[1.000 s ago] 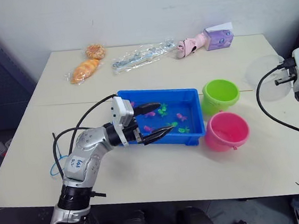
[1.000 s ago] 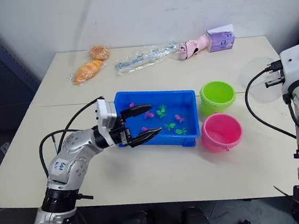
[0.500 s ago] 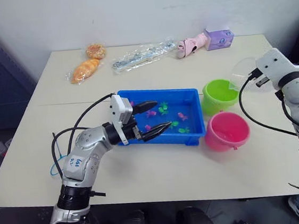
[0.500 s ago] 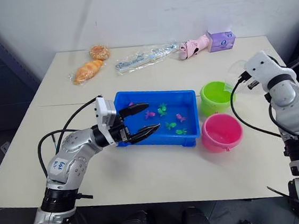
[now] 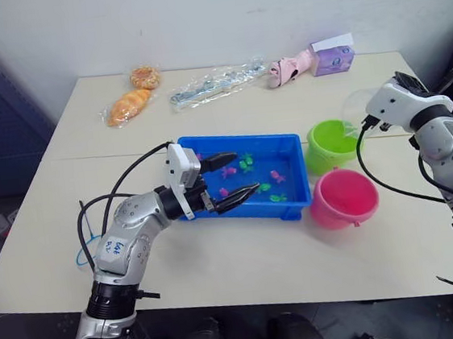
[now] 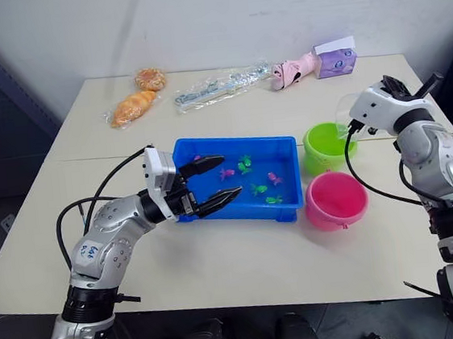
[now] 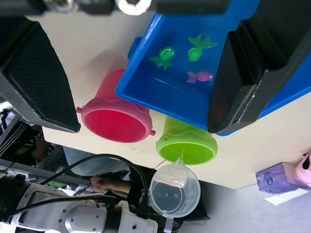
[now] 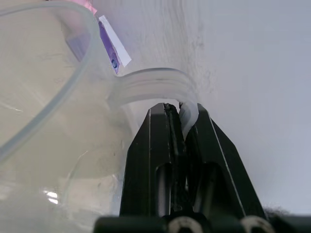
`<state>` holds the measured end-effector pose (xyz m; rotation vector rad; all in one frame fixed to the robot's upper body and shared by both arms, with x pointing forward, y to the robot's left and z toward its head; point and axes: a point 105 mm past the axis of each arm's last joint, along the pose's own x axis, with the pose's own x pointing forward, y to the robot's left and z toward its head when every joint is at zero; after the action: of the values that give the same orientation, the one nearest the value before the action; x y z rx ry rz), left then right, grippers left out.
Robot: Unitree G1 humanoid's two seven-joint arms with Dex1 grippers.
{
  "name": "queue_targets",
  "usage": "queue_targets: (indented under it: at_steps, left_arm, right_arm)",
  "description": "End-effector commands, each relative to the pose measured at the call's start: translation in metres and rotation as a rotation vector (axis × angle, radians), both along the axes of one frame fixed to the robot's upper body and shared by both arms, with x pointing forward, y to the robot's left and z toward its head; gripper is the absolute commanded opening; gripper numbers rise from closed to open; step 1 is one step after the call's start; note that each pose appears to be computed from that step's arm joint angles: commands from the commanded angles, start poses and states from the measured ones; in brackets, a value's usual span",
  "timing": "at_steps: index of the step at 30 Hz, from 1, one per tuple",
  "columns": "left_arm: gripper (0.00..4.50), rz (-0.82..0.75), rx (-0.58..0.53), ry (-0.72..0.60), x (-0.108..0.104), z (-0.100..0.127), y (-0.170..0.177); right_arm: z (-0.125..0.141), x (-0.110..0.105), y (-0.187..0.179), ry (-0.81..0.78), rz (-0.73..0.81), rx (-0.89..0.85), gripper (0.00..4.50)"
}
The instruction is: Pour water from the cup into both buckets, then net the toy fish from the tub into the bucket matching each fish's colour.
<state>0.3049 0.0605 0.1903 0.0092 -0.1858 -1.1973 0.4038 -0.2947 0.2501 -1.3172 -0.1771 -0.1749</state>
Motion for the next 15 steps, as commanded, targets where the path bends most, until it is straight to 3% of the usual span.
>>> queue_targets:
  at_steps: [1,15]
  left_arm:
    - [4.50,-0.003,-0.014,-0.061,-0.0054,0.0115,-0.0015]
    - [4.50,-0.004,-0.024,-0.076,-0.0053,0.0136,-0.0021]
  right_arm:
    - [0.0269,-0.0037,0.0063,-0.091,0.020,-0.105,0.05]
    - [0.0325,-0.0080,0.0062,-0.156,0.029,-0.187,0.05]
